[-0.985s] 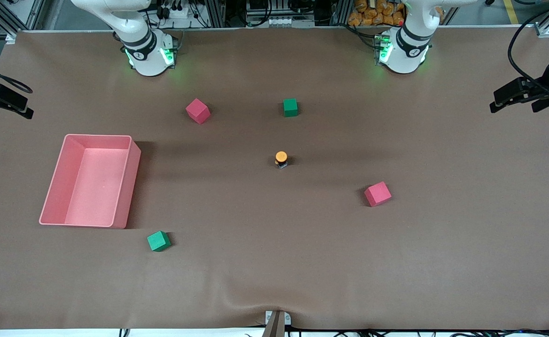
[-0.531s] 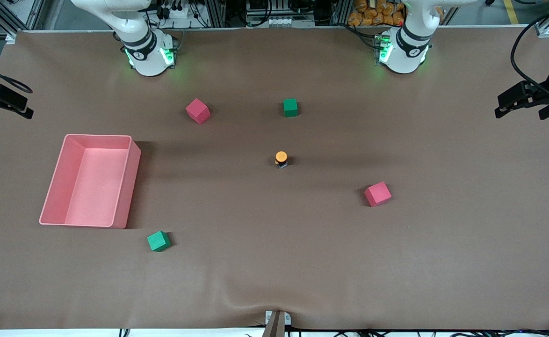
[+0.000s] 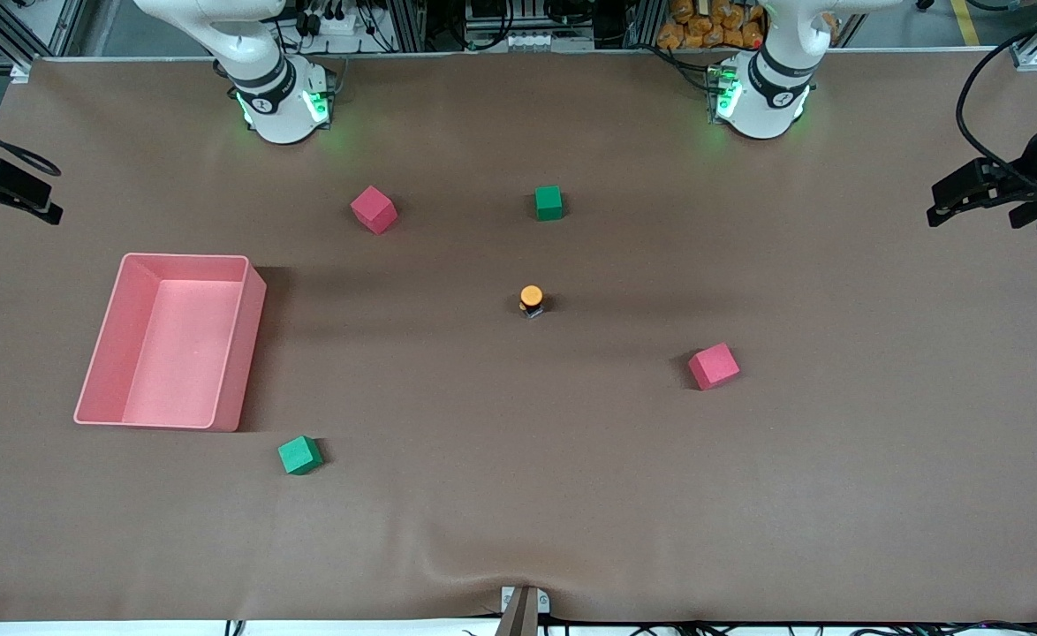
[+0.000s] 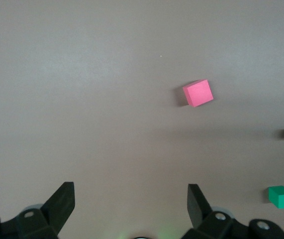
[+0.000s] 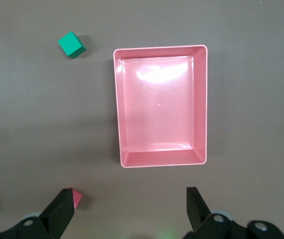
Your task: Place and upright button with both arms
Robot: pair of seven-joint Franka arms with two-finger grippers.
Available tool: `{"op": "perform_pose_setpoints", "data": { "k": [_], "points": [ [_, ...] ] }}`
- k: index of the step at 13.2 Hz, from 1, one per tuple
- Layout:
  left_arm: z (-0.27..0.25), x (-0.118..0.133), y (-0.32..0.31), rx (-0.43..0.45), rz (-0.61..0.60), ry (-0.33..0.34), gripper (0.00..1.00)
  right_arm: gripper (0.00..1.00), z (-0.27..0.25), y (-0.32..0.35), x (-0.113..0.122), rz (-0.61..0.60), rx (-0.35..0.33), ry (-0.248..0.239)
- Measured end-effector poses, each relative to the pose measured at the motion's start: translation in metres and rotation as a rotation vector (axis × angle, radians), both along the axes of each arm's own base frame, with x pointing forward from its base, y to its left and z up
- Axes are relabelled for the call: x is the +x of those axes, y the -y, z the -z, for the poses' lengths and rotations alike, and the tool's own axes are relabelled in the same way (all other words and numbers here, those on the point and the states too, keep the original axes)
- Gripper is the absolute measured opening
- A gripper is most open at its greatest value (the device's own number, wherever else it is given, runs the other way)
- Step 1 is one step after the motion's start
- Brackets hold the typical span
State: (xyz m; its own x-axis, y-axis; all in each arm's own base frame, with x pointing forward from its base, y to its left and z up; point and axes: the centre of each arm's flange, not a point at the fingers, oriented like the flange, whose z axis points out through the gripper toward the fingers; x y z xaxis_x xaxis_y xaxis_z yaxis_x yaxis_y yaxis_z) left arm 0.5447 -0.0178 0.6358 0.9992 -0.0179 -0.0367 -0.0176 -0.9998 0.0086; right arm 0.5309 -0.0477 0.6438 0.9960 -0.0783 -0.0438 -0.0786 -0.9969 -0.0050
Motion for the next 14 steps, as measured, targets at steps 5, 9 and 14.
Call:
{"op": "perform_pose_setpoints", "data": {
  "k": [5,9,14],
  "points": [
    [0.0002,0.0000,0.0028,0.001,0.001,0.000,1.00,1.00,0.0000,-0.0001,0.0000,0.000,0.000,0.000],
    [0.0002,-0.0001,0.0045,0.003,0.004,0.000,1.00,1.00,0.0000,-0.0011,0.0001,-0.002,0.000,0.000],
    [0.0001,0.0000,0.0036,0.004,0.003,0.000,1.00,1.00,0.0000,-0.0011,0.0001,-0.002,0.000,0.000]
  ]
}}
